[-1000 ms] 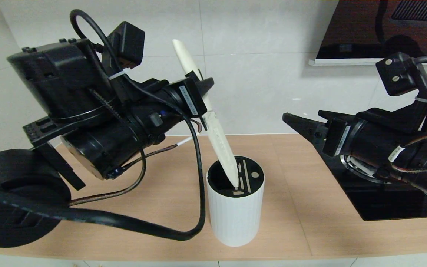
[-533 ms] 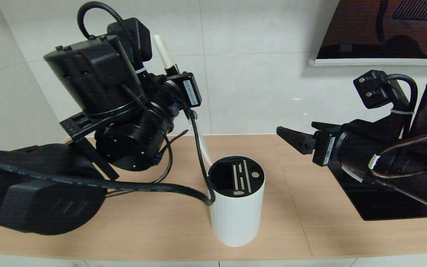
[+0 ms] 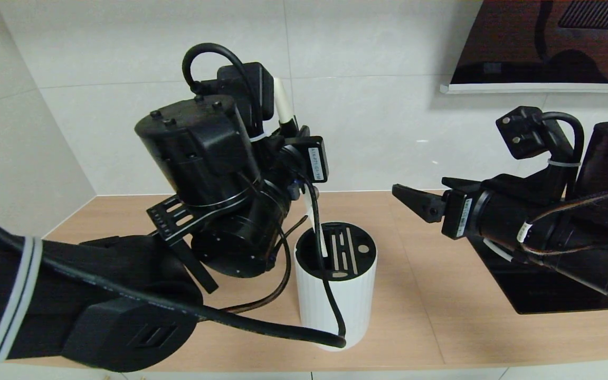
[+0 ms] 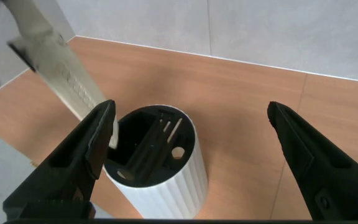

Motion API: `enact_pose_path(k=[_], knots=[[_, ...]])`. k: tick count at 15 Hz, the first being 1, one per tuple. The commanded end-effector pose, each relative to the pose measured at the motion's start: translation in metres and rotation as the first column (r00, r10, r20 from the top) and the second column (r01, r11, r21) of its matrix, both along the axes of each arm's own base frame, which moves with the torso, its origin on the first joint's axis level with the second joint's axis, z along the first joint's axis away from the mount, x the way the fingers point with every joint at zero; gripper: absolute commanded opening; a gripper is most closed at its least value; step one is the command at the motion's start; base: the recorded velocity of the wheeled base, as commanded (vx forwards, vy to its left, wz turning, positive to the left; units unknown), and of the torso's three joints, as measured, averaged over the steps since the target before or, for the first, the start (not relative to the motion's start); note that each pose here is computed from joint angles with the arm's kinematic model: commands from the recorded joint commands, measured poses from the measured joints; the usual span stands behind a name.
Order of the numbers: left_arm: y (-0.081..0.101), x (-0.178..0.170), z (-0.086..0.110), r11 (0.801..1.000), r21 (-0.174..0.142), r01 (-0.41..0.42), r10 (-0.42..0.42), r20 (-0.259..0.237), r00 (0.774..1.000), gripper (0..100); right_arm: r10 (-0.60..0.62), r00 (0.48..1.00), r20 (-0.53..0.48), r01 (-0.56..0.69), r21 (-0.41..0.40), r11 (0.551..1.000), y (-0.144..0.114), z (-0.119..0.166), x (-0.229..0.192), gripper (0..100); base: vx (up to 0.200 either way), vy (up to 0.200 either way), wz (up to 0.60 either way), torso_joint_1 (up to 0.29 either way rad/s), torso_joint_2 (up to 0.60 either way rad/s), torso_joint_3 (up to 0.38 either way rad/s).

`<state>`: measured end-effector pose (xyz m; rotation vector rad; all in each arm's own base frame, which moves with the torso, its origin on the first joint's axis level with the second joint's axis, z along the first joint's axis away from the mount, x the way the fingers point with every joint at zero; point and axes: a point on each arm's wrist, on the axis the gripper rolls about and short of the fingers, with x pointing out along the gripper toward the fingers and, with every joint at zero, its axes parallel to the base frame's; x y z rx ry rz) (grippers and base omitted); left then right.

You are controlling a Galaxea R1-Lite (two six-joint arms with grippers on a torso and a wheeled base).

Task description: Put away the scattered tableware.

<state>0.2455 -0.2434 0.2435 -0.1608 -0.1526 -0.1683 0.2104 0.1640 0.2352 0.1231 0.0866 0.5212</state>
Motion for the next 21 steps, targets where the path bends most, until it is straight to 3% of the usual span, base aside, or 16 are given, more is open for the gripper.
enact_pose_path(k=[1,9,13,16,21], knots=[[-0.005,0.004,-0.009,1.000,0.017,0.003,-0.003,-0.016,1.000,0,0.000,1.000,-0.003,0.000,-0.002,1.000,0.001,-0.001,0.001,100,0.000,0.000,0.00,0.000,0.00,0.000],[-0.008,0.009,-0.024,0.999,0.047,0.000,0.002,-0.047,0.999,0,0.000,1.000,-0.003,0.000,-0.002,1.000,0.000,-0.001,0.000,100,0.000,0.000,0.00,0.000,0.00,0.000],[-0.014,0.011,-0.042,0.997,0.077,0.008,-0.002,-0.079,0.997,0,0.000,1.000,-0.004,0.000,-0.006,1.000,0.000,-0.002,0.000,100,0.000,0.000,0.00,0.000,0.00,0.000],[-0.019,0.012,-0.054,0.997,0.081,0.017,-0.011,-0.076,0.997,0,0.000,1.000,-0.007,0.000,-0.008,1.000,0.000,-0.003,0.000,100,0.000,0.000,0.00,0.000,0.00,0.000],[-0.025,0.017,-0.082,0.990,0.137,0.023,-0.005,-0.131,0.991,0,0.000,1.000,-0.007,0.000,-0.008,1.000,0.000,-0.003,0.000,100,0.000,0.000,0.00,0.000,0.00,0.000]])
